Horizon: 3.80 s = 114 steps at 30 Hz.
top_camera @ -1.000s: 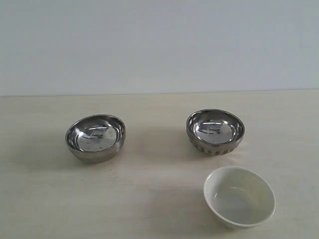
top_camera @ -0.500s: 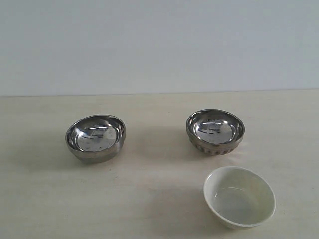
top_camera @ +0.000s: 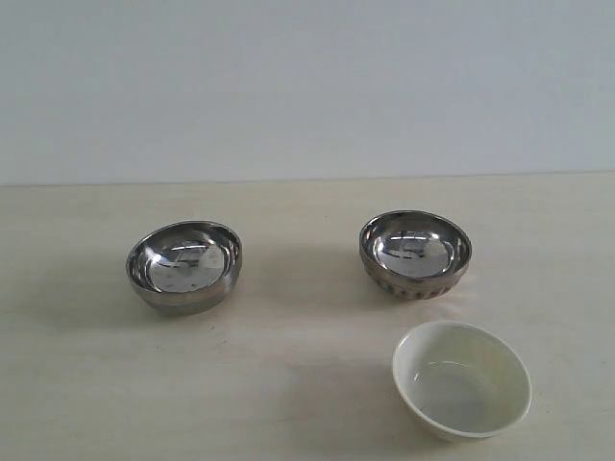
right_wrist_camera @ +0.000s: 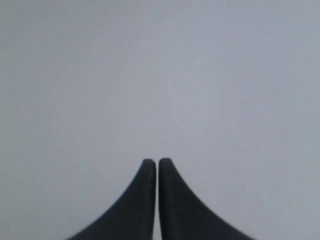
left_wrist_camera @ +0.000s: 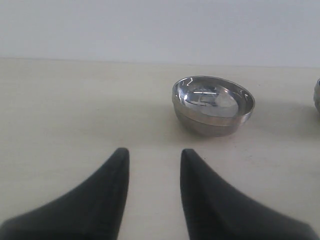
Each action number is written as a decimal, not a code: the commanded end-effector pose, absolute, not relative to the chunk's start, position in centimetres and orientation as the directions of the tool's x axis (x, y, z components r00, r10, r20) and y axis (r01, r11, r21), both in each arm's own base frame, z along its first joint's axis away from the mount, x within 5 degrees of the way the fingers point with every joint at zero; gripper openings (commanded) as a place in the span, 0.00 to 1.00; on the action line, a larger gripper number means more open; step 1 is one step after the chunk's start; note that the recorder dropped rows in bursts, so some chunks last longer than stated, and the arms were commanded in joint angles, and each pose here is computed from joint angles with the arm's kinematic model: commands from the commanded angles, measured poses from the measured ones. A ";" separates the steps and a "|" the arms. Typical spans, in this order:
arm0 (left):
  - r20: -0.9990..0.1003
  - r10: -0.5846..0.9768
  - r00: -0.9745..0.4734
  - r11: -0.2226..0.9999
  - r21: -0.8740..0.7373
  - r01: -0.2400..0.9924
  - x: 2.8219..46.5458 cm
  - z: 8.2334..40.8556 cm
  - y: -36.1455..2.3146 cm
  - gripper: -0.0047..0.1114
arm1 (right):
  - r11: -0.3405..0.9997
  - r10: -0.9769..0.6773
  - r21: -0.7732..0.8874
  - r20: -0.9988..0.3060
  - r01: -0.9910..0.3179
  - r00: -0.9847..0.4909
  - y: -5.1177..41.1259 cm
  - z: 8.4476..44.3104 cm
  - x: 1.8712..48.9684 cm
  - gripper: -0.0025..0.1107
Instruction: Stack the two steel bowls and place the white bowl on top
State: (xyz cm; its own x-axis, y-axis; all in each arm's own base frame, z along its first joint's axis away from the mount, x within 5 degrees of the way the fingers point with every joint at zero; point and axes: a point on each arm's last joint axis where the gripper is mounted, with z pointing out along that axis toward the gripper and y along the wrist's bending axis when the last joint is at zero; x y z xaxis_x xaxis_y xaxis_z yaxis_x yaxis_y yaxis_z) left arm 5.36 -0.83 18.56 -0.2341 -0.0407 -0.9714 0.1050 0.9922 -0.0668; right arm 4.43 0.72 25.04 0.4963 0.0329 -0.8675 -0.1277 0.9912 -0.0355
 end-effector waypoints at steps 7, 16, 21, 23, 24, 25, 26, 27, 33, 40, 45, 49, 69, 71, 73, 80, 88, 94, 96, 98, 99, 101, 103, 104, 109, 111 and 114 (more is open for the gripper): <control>-0.973 -0.040 -0.228 0.993 -0.065 0.102 5.4 18.5 -0.8 0.32 | 0.941 0.324 0.098 -0.537 -0.324 0.779 0.4 28.7 1.4 0.02; -0.973 -0.040 -0.228 0.993 -0.065 0.102 5.4 18.5 -0.8 0.32 | 0.910 0.402 0.122 -0.484 -0.395 0.777 0.2 33.9 -0.6 0.02; -0.973 -0.040 -0.228 0.993 -0.065 0.102 5.4 18.5 -0.8 0.32 | 0.945 0.283 0.063 -0.651 -0.320 0.704 0.8 36.8 0.7 0.02; -0.973 -0.040 -0.228 0.993 -0.065 0.102 5.4 18.5 -0.8 0.32 | 0.956 0.241 0.069 -0.737 -0.284 0.632 0.9 37.8 2.0 0.02; -0.973 -0.040 -0.228 0.993 -0.065 0.102 5.4 18.5 -0.8 0.32 | 0.959 0.232 0.078 -0.768 -0.272 0.597 0.9 38.1 2.7 0.02; -0.973 -0.040 -0.228 0.993 -0.065 0.102 5.4 18.5 -0.8 0.32 | 0.963 0.221 0.092 -0.813 -0.254 0.539 1.0 38.6 3.7 0.02; -0.973 -0.040 -0.228 0.993 -0.065 0.102 5.4 18.5 -0.8 0.32 | 0.964 0.215 0.100 -0.835 -0.245 0.506 1.0 39.0 4.5 0.02; -0.973 -0.040 -0.228 0.993 -0.065 0.102 5.4 18.5 -0.8 0.32 | 0.968 0.204 0.112 -0.873 -0.226 0.443 1.0 39.1 5.6 0.02; -0.973 -0.040 -0.228 0.993 -0.065 0.102 5.4 18.5 -0.8 0.32 | 0.984 0.147 0.143 -0.989 -0.103 0.033 1.3 39.5 12.0 0.02; -0.973 -0.040 -0.228 0.993 -0.065 0.102 5.4 18.5 -0.8 0.32 | 0.983 0.008 0.064 -0.951 -0.173 -0.308 4.5 37.4 19.5 0.04; -0.973 -0.040 -0.228 0.993 -0.065 0.102 5.4 18.5 -0.8 0.32 | 0.926 -0.031 0.125 -0.915 -0.356 -0.402 10.8 33.4 23.4 0.50; -0.973 -0.040 -0.228 0.993 -0.065 0.102 5.4 18.5 -0.8 0.32 | 0.877 -0.062 0.166 -0.892 -0.451 -0.448 16.3 29.8 26.2 0.75; -0.973 -0.040 -0.228 0.993 -0.065 0.102 5.4 18.5 -0.8 0.32 | 0.811 0.003 0.366 -0.781 -0.455 -0.624 30.5 16.8 33.7 0.75; -0.973 -0.040 -0.228 0.993 -0.065 0.102 5.4 18.5 -0.8 0.32 | 0.810 0.013 0.381 -0.772 -0.446 -0.636 31.1 16.0 34.1 0.75; -0.973 -0.040 -0.228 0.993 -0.065 0.102 5.4 18.5 -0.8 0.32 | 0.806 0.008 0.381 -0.772 -0.452 -0.636 31.9 15.0 34.5 0.75; -0.973 -0.040 -0.228 0.993 -0.065 0.102 5.4 18.5 -0.8 0.32 | 0.809 0.020 0.401 -0.749 -0.429 -0.662 33.5 12.7 35.7 0.75; -0.973 -0.040 -0.228 0.993 -0.065 0.102 5.4 18.5 -0.8 0.32 | 0.814 0.027 0.412 -0.732 -0.410 -0.681 33.7 11.4 35.9 0.25; -0.973 -0.040 -0.228 0.993 -0.065 0.102 5.4 18.5 -0.8 0.32 | 0.813 0.031 0.414 -0.732 -0.409 -0.680 33.6 11.9 35.8 0.02; -0.973 -0.040 -0.228 0.993 -0.065 0.102 5.4 18.5 -0.8 0.32 | 0.822 0.012 0.399 -0.726 -0.407 -0.688 33.4 13.0 35.7 0.02; -0.973 -0.040 -0.228 0.993 -0.065 0.102 5.4 18.5 -0.8 0.32 | 0.837 -0.064 0.333 -0.728 -0.434 -0.682 32.8 15.0 35.4 0.02; -0.973 -0.040 -0.228 0.993 -0.065 0.102 5.4 18.5 -0.8 0.32 | 0.841 -0.096 0.308 -0.724 -0.444 -0.683 32.5 15.8 35.1 0.02; -0.973 -0.040 -0.228 0.993 -0.065 0.102 5.4 18.5 -0.8 0.32 | 0.848 -0.149 0.265 -0.712 -0.460 -0.686 32.0 17.2 34.7 0.02; -0.973 -0.040 -0.228 0.993 -0.065 0.102 5.4 18.5 -0.8 0.32 | 0.849 -0.215 0.214 -0.696 -0.483 -0.685 31.4 18.8 34.2 0.02; -0.973 -0.040 -0.228 0.993 -0.065 0.102 5.4 18.5 -0.8 0.32 | 0.848 -0.240 0.195 -0.690 -0.494 -0.683 31.1 19.5 33.9 0.02; -0.973 -0.040 -0.228 0.993 -0.065 0.102 5.4 18.5 -0.8 0.32 | 0.840 -0.325 0.135 -0.649 -0.525 -0.688 29.1 21.1 31.6 0.02; -0.973 -0.040 -0.228 0.993 -0.065 0.102 5.4 18.5 -0.8 0.32 | 0.839 -0.322 0.135 -0.656 -0.526 -0.682 28.1 21.1 30.8 0.02; -0.973 -0.040 -0.228 0.993 -0.065 0.102 5.4 18.5 -0.8 0.32 | 0.851 -0.315 0.135 -0.643 -0.508 -0.698 26.2 20.8 29.8 0.02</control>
State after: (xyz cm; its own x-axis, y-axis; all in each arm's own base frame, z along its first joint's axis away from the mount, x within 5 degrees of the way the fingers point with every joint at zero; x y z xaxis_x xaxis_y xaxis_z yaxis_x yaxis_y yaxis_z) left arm 5.36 -0.83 18.56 -0.2341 -0.0407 -0.9714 0.1050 0.9922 -0.0668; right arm 30.40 27.77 20.31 -0.7011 -0.3286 -0.6328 -0.5181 0.8445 0.1355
